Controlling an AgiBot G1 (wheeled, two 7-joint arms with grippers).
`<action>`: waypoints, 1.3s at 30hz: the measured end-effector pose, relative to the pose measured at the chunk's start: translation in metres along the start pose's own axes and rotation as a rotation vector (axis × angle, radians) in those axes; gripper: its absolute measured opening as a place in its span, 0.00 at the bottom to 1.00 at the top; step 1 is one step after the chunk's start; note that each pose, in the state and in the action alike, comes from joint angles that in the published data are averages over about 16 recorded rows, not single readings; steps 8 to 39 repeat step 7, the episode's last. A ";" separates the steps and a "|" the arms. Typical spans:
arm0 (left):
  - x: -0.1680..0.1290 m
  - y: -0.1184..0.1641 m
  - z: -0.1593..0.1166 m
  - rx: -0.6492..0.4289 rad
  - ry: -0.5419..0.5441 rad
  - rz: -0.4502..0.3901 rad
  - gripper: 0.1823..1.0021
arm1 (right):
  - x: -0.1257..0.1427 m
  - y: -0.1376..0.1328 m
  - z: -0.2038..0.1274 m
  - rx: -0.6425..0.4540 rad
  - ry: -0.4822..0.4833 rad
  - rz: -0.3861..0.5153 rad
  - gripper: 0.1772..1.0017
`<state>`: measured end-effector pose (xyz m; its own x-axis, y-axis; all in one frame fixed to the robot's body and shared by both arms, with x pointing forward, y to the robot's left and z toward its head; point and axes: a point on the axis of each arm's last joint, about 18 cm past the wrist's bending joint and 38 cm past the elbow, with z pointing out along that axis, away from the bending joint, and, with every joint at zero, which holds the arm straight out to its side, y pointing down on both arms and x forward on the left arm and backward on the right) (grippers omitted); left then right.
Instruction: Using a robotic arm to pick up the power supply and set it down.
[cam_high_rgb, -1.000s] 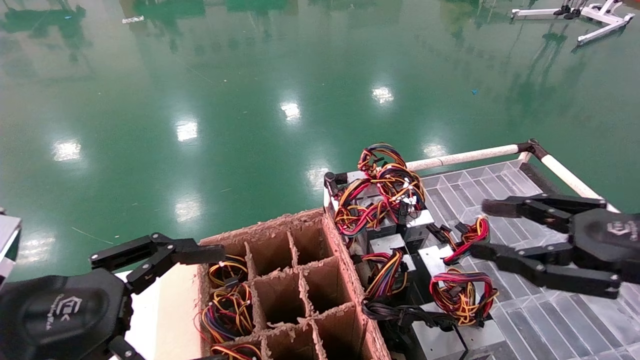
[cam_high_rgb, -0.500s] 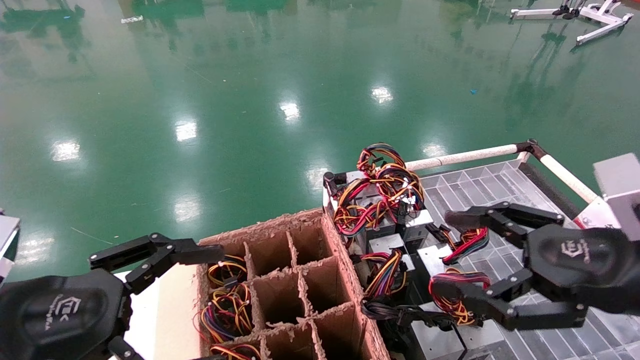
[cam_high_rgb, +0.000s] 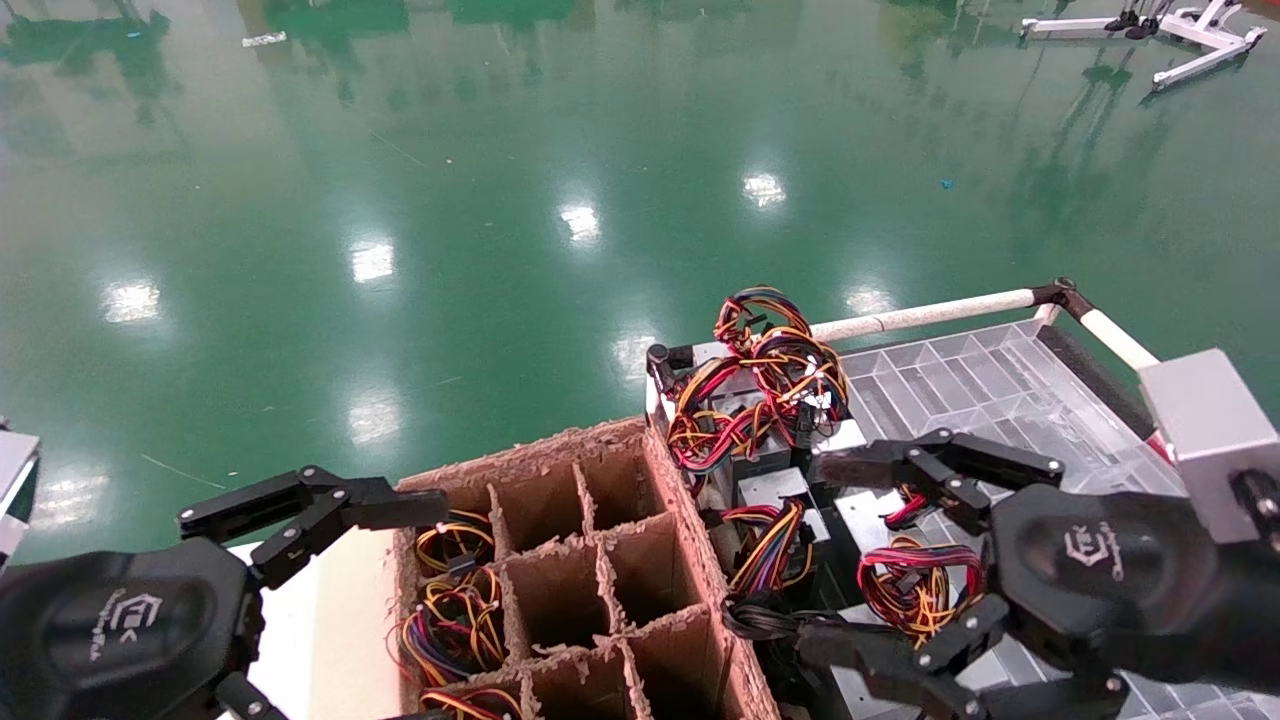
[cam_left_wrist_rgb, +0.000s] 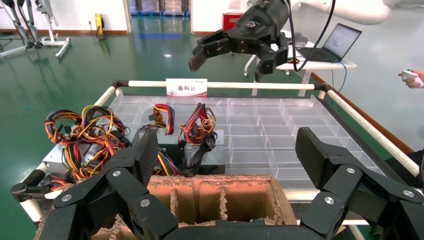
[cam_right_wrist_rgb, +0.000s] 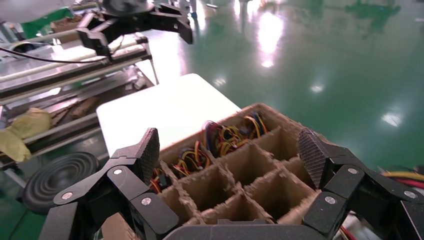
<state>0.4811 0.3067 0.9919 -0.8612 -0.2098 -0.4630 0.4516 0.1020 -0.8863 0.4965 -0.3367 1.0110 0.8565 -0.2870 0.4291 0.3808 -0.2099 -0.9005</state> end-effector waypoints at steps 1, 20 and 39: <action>0.000 0.000 0.000 0.000 0.000 0.000 1.00 | -0.001 0.000 0.001 0.003 -0.003 -0.001 1.00; 0.000 0.000 0.000 0.000 0.000 0.000 1.00 | -0.006 0.000 0.006 0.019 -0.022 -0.010 1.00; 0.000 0.000 0.000 0.000 0.000 0.000 1.00 | -0.006 0.000 0.006 0.019 -0.022 -0.010 1.00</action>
